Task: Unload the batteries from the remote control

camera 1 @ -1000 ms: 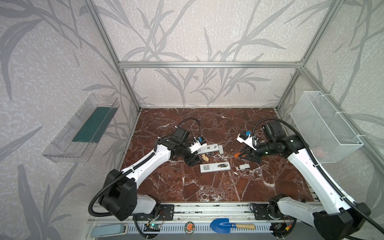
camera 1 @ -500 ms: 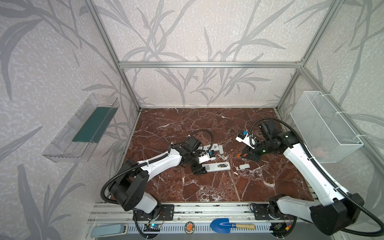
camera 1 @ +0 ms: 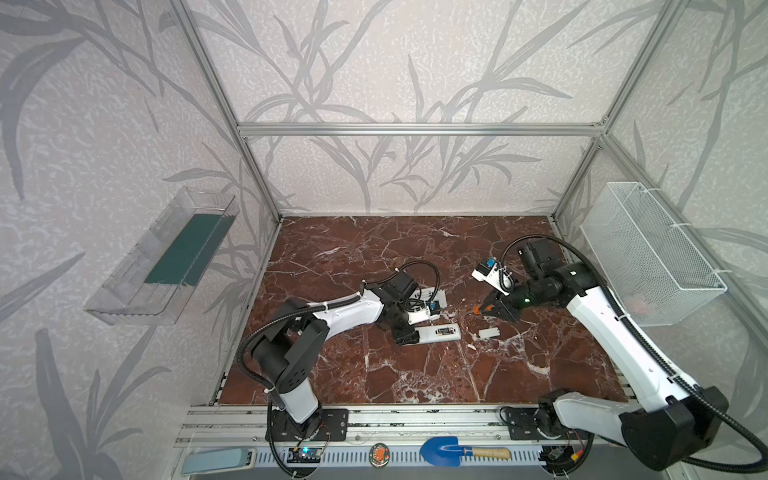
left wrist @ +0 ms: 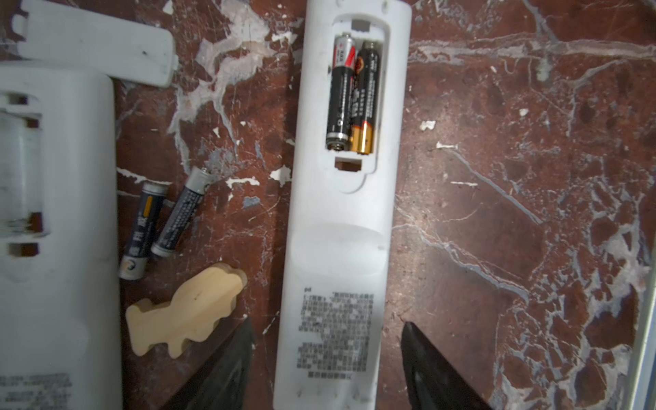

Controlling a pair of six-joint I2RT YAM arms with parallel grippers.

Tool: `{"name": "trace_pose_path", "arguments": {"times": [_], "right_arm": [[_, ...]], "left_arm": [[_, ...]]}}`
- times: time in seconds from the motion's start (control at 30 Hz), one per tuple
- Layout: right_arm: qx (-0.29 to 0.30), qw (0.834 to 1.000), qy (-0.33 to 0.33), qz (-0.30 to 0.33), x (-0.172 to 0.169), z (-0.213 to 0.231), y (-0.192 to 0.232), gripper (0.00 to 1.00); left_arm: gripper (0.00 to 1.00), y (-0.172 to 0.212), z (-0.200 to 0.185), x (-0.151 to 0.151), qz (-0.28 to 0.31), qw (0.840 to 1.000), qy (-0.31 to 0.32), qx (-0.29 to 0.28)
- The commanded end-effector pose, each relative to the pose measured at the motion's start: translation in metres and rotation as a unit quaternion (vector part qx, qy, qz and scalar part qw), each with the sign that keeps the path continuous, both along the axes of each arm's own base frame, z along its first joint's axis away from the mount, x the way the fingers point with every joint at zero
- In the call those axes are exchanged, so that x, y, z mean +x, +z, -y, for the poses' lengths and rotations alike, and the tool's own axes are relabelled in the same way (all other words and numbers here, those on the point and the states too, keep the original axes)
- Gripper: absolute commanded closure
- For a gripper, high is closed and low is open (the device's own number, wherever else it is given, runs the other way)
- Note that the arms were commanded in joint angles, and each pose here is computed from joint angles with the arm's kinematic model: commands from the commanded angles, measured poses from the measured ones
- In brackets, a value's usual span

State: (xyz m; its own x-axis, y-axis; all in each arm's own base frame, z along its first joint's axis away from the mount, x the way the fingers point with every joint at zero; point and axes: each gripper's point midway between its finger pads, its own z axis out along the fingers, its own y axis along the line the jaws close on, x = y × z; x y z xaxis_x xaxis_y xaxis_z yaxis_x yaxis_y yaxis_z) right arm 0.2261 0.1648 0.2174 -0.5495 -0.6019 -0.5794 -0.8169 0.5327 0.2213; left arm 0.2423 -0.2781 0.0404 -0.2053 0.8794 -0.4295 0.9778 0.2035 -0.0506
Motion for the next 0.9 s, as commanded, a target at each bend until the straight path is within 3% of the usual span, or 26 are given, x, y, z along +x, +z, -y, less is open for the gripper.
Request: {"name": "trace_pose_path", "arguments": {"times": [0.0,0.5,0.7,0.87], "right_arm": [[0.012,1.000,-0.003,0.011,-0.002,-0.002,0.009,1.00],[0.011,1.000,-0.001,0.007,0.001,-0.003,0.003,1.00],[-0.023,1.000,-0.001,-0.014,0.000,0.005,-0.010,1.00],[-0.037,0.999,0.003,-0.020,-0.002,0.008,-0.015,1.00]], "left_arm": [[0.34,-0.001,-0.002,0.002,0.001,1.000,-0.003,0.025],[0.34,-0.020,-0.024,-0.007,-0.012,0.995,-0.012,0.097],[0.35,-0.028,-0.024,-0.006,-0.012,0.993,-0.018,0.117],[0.46,-0.032,-0.024,-0.007,-0.013,0.991,-0.021,0.128]]}}
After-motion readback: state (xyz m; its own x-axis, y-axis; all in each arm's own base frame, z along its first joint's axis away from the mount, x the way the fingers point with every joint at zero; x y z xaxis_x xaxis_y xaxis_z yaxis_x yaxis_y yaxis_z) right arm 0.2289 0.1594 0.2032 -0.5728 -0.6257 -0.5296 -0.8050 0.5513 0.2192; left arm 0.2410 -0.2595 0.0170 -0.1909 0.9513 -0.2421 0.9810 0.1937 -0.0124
